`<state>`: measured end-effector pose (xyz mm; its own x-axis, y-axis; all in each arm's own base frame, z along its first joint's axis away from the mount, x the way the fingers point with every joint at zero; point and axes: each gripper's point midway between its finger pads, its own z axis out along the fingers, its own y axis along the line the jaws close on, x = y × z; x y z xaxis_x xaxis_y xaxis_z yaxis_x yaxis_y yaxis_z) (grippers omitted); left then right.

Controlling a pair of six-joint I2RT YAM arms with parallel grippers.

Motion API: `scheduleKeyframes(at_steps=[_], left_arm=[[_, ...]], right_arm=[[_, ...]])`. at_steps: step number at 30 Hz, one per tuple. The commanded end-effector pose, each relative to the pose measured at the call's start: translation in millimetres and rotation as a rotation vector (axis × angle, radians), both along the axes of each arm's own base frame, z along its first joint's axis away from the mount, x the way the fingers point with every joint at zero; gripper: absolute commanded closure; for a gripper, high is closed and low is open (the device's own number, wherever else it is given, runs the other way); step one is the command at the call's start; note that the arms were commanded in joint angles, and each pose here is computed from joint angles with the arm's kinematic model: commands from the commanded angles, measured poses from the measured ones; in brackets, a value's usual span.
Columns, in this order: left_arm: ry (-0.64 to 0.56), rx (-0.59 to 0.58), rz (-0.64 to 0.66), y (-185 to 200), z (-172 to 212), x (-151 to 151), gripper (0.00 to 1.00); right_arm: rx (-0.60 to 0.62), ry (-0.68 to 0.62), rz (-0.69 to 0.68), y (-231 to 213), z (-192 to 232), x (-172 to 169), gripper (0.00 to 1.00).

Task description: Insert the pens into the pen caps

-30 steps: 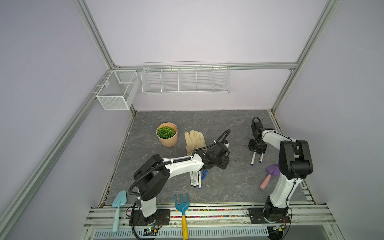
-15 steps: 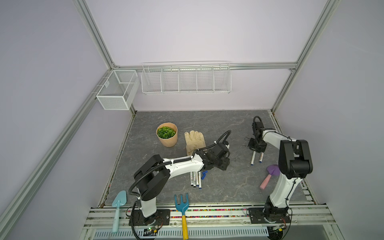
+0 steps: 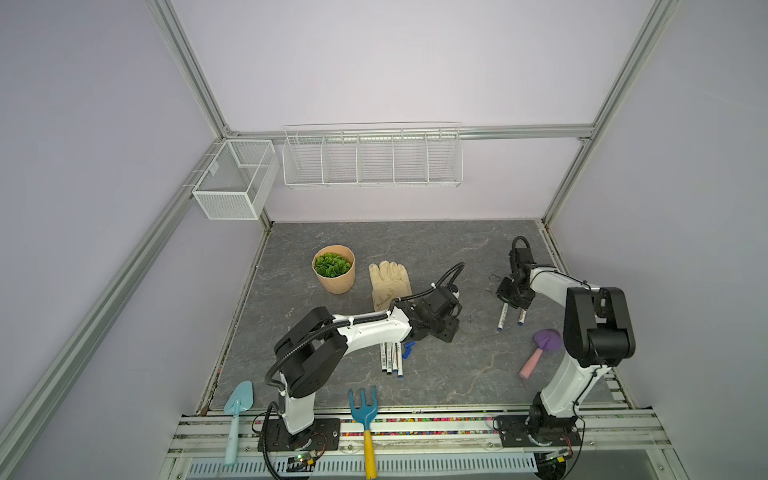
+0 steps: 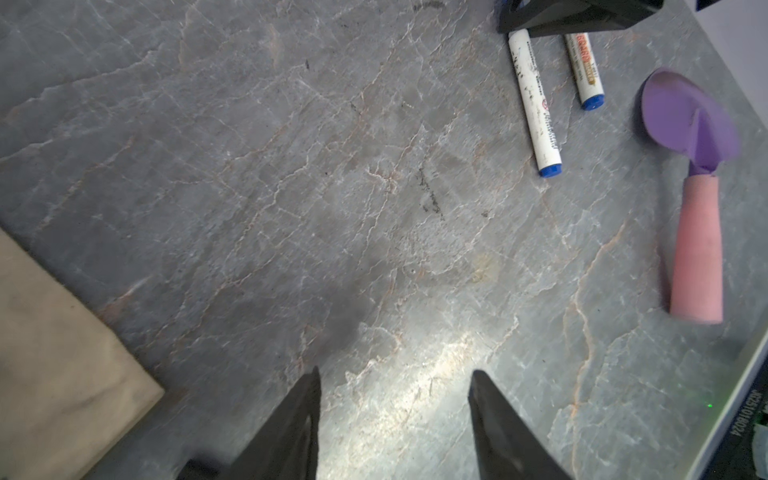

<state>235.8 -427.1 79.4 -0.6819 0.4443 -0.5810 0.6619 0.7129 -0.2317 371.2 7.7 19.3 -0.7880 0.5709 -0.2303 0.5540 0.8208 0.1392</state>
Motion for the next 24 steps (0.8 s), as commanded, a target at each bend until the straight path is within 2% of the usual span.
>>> scheduleKeyframes(at_steps=[1,5,12,16,24], left_arm=[[-0.024,0.044,-0.05,-9,-2,-1,0.42],[-0.028,0.064,-0.1,-21,-7,-5,0.39],[0.002,0.033,-0.178,-49,-10,-10,0.35],[0.026,0.034,-0.213,-59,-18,-16,0.34],[0.061,0.145,-0.203,-53,-49,-19,0.35]], right_arm=[[0.178,0.125,-0.011,42,-16,-42,0.84],[0.217,0.12,0.002,61,-6,-49,0.85],[0.307,0.122,0.009,95,1,-59,0.86],[0.333,0.12,0.0,102,2,-58,0.86],[0.375,0.097,0.024,119,13,-54,0.86]])
